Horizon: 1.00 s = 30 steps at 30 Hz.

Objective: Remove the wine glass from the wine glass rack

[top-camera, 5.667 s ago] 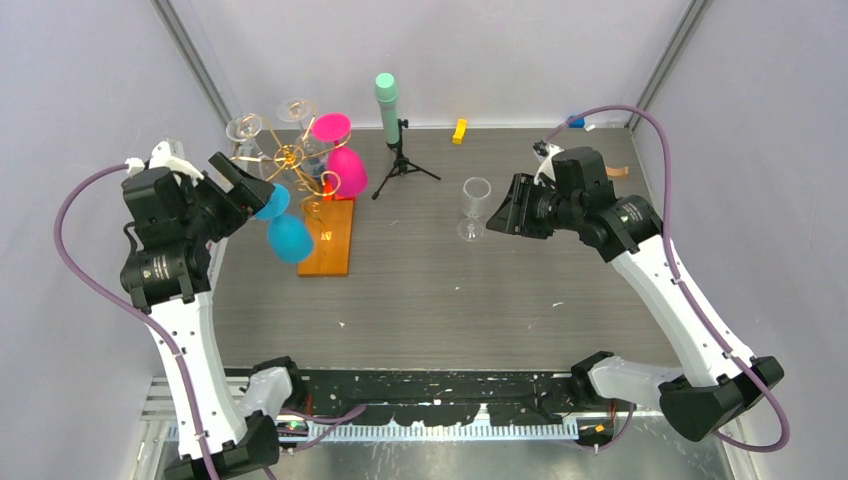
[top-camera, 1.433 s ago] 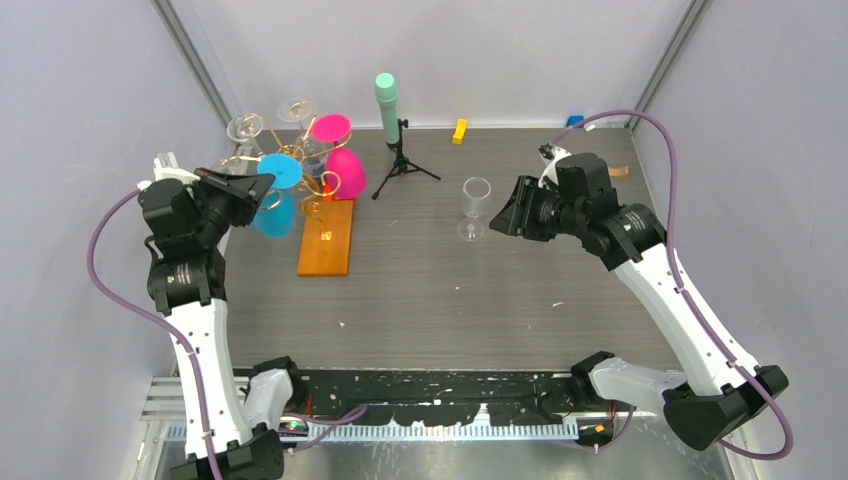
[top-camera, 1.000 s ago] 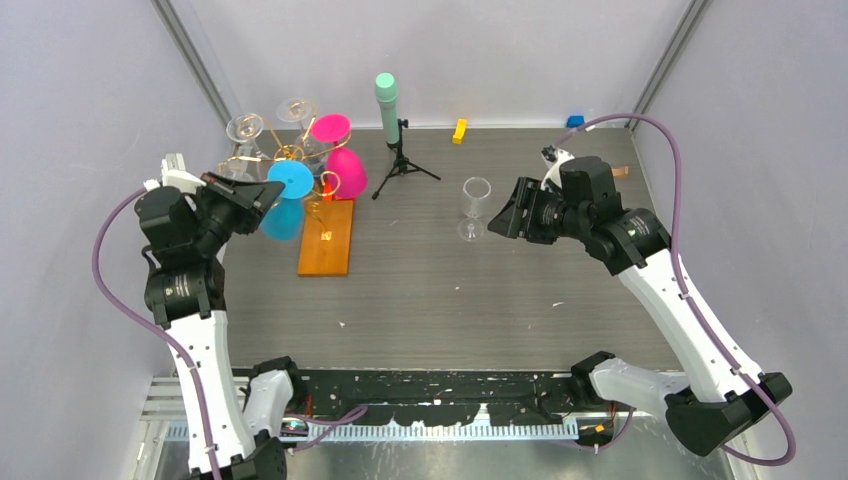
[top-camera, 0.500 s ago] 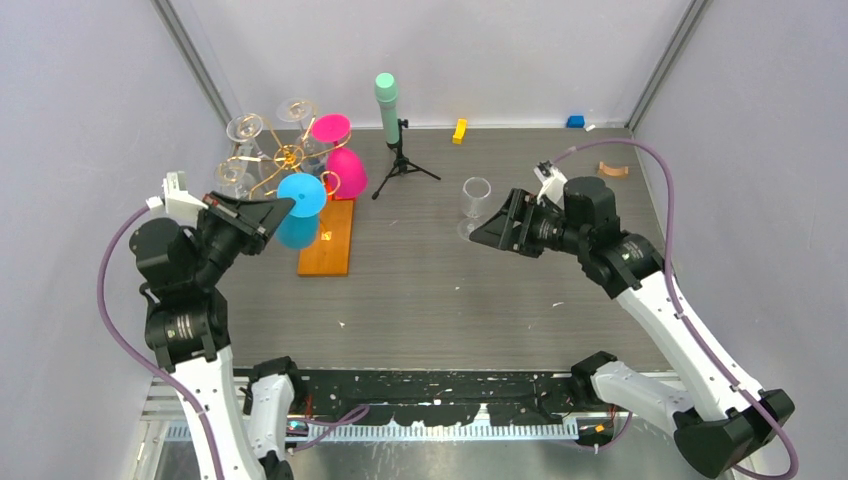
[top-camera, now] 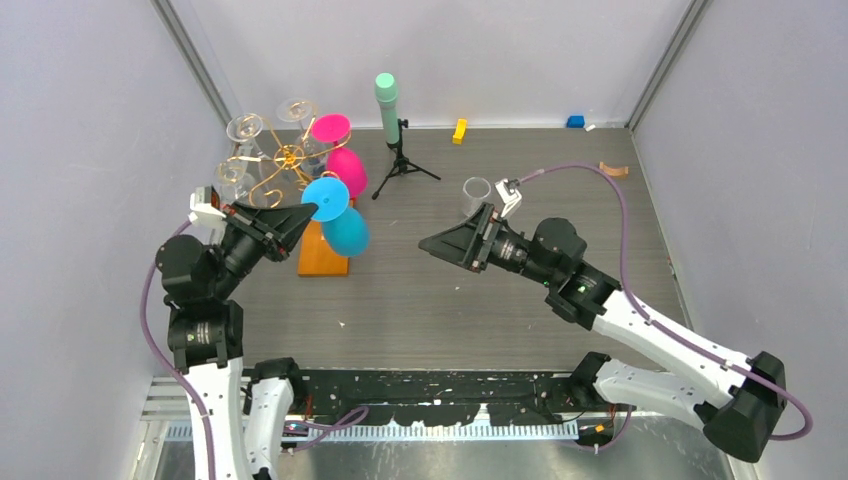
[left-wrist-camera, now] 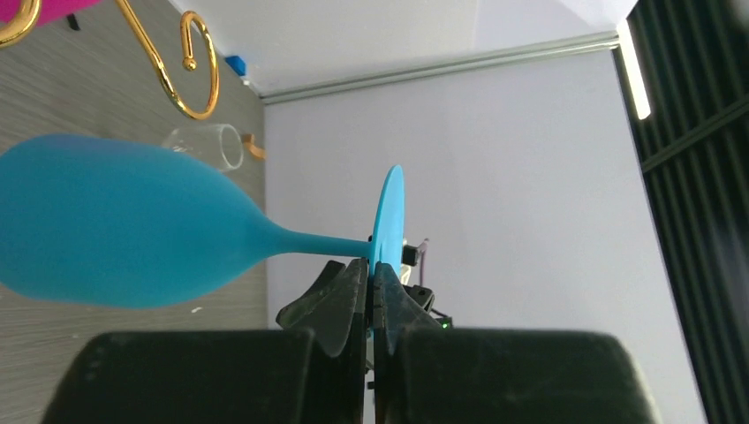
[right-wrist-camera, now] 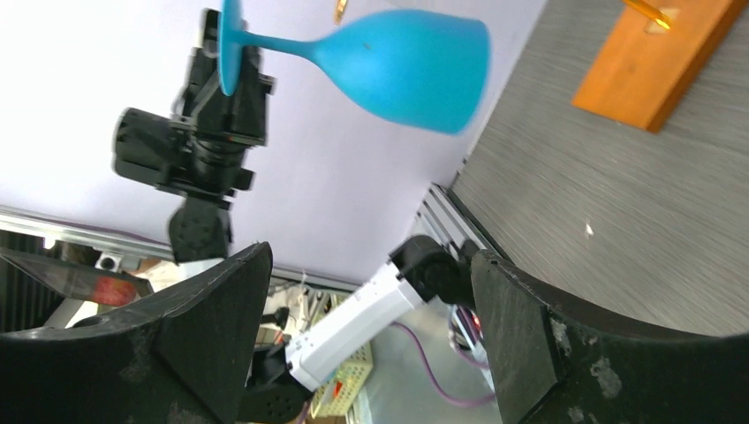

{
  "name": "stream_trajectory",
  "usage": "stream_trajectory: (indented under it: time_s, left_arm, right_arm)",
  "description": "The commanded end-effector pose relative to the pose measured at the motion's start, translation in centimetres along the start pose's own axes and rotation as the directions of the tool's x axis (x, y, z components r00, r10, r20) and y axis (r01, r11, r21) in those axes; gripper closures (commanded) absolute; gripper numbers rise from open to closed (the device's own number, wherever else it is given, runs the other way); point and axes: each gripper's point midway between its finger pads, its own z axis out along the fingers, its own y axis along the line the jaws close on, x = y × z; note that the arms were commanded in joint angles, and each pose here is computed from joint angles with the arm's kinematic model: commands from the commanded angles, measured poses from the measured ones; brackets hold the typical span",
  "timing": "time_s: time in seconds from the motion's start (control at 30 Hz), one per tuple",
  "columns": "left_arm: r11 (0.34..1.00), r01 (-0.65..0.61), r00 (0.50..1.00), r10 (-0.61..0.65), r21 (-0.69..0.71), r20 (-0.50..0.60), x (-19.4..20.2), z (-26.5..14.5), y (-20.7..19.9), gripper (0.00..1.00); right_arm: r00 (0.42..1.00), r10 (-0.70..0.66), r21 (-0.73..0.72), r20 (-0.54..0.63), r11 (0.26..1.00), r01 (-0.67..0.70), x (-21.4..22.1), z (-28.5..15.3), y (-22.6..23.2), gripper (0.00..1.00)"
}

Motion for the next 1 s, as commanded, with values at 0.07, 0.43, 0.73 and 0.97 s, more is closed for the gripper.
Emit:
stream_trajectory:
  time_s: [0.07,0.43,0.73,0.97]
  left_arm:
    - [0.965,0.18,0.981,-0.163,0.19,-0.101,1.1,0.1,-3.5,1.0]
    - [0.914,0.295,0.952,-0.255,0.28,-0.17,1.4,-0.4,-5.7,1.0]
    - [0.898,0.327,0.941,-0.281,0.294,-0.188,1.8,-0.8,-6.4,1.0]
    - [0.895,0.346,0.936,-0.308,0.282,-0.17,1.5,-0.5,-5.3,1.0]
  right_arm:
    - [0.987,0.049,-0.128,0.152,0.991,-0.029,-2.2,3.2,3.0,0.11]
    - [0.985,0.11,-0.143,0.136,0.986,-0.09,-1.0,5.4,2.8,0.14]
    - [0.993,0.083,-0.462,0.078,0.886,-0.038,-1.3,4.4,10.4,0.26]
    - [0.994,0.064,-0.626,0.083,0.78,0.002,-1.1,1.8,13.8,0.39]
